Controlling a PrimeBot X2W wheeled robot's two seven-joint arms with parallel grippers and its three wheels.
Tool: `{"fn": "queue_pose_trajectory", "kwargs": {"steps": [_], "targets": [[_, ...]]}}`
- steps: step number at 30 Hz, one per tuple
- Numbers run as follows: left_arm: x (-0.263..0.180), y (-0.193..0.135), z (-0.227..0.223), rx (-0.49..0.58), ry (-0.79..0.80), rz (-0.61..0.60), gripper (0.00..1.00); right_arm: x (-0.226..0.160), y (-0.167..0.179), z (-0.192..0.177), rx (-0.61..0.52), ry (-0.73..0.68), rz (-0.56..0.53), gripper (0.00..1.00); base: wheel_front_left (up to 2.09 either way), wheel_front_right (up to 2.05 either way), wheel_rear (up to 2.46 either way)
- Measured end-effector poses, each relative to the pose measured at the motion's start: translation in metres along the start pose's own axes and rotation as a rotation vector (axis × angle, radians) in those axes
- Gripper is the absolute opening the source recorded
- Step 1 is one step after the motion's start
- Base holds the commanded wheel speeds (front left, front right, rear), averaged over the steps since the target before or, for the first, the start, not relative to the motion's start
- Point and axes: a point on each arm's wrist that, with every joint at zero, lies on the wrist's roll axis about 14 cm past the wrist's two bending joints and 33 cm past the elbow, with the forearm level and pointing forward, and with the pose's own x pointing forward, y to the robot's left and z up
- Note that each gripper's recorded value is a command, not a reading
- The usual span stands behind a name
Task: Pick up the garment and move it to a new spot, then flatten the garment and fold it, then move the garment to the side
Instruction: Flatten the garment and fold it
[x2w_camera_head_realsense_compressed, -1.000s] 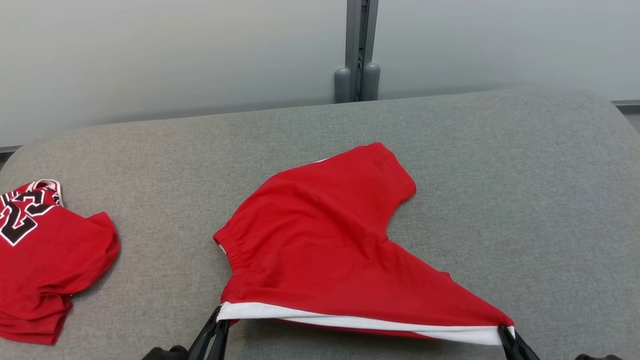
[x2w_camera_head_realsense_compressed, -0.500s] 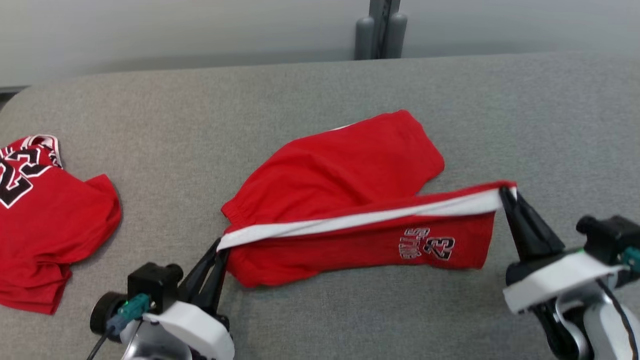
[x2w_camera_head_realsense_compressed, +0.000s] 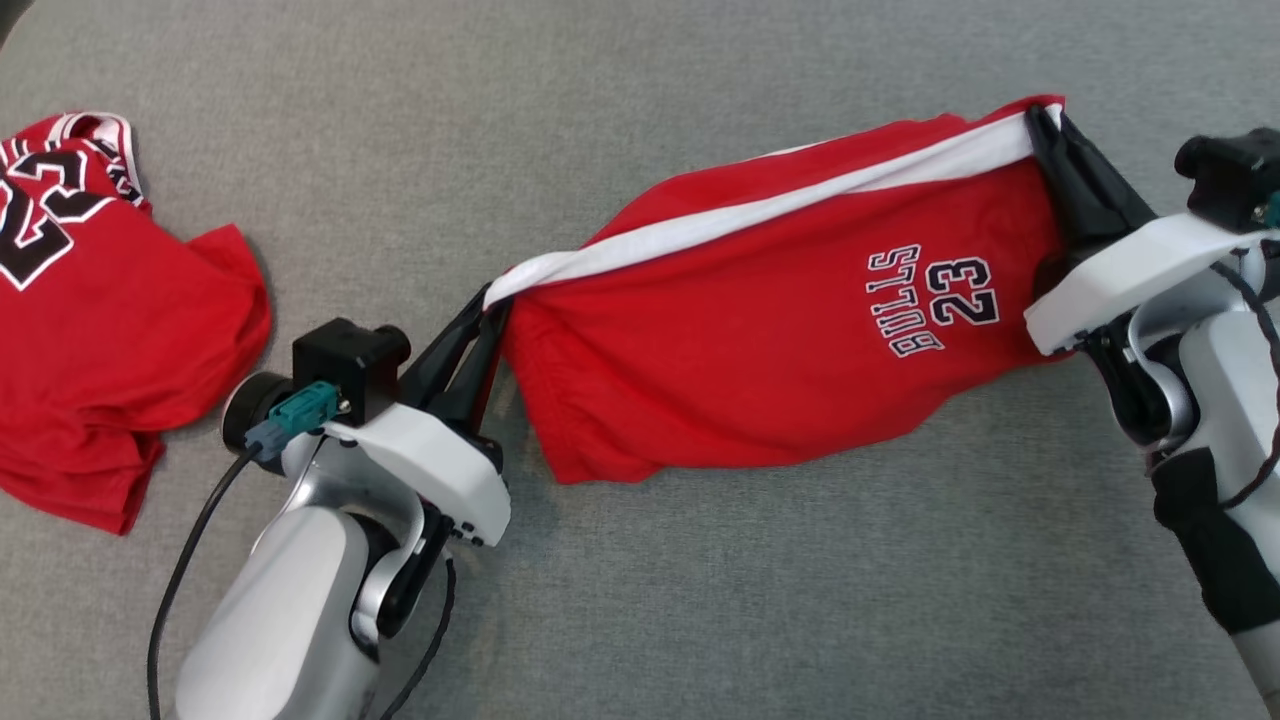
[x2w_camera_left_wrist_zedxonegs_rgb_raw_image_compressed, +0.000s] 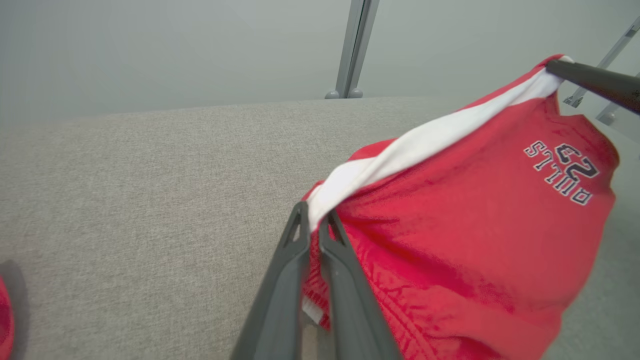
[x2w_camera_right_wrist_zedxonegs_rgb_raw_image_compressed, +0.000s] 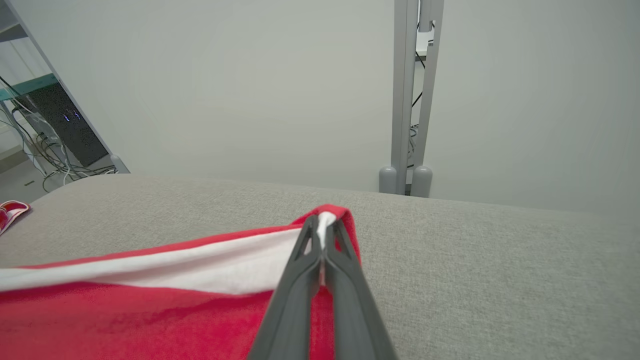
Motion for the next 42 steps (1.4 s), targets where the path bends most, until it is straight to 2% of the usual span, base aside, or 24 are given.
{"fn": "queue_pose_trajectory", "kwargs": {"steps": [6, 7, 8, 9, 10, 11, 16, 20, 28, 34, 42], "targets": [[0.018, 0.011, -0.013, -0.009, 0.028, 0.013, 0.0, 0.032, 0.006, -0.026, 0.004, 0.058, 0.037, 0.0, 0.0, 0.0, 0.0], [0.02, 0.012, -0.016, -0.014, 0.035, 0.016, 0.2, 0.035, 0.007, -0.03, 0.007, 0.065, 0.041, 0.0, 0.0, 0.0, 0.0], [0.021, 0.014, -0.019, -0.016, 0.04, 0.021, 0.68, 0.037, 0.008, -0.035, 0.009, 0.073, 0.044, 0.19, 0.0, 0.0, 0.0], [0.022, 0.015, -0.02, -0.016, 0.038, 0.025, 1.0, 0.038, 0.01, -0.037, 0.012, 0.074, 0.047, 0.4, 0.0, 0.0, 0.0], [0.023, 0.016, -0.02, -0.018, 0.03, 0.029, 1.0, 0.038, 0.011, -0.038, 0.017, 0.071, 0.05, 0.94, 0.0, 0.0, 0.0], [0.023, 0.016, -0.02, -0.025, 0.021, 0.031, 1.0, 0.037, 0.014, -0.039, 0.018, 0.07, 0.055, 1.0, 0.0, 0.0, 0.0], [0.019, 0.016, -0.01, -0.047, -0.068, 0.065, 1.0, 0.026, 0.017, -0.034, 0.018, 0.044, 0.062, 1.0, 0.0, 0.0, 0.0], [0.011, 0.015, -0.002, -0.042, -0.157, 0.104, 1.0, 0.014, 0.014, -0.003, 0.02, -0.068, 0.046, 1.0, 0.0, 0.0, 0.0], [-0.005, 0.024, 0.028, 0.004, -0.288, 0.192, 1.0, -0.034, 0.002, 0.019, -0.006, -0.185, -0.049, 1.0, 0.0, 0.0, 0.0], [-0.017, 0.028, 0.042, 0.078, -0.334, 0.22, 1.0, -0.068, -0.007, 0.018, -0.042, -0.196, -0.112, 1.0, 0.0, 0.0, 0.0], [-0.031, 0.026, 0.025, 0.116, -0.29, 0.219, 1.0, -0.1, -0.013, -0.003, -0.053, -0.142, -0.167, 1.0, 0.0, 0.0, 0.0]]}}
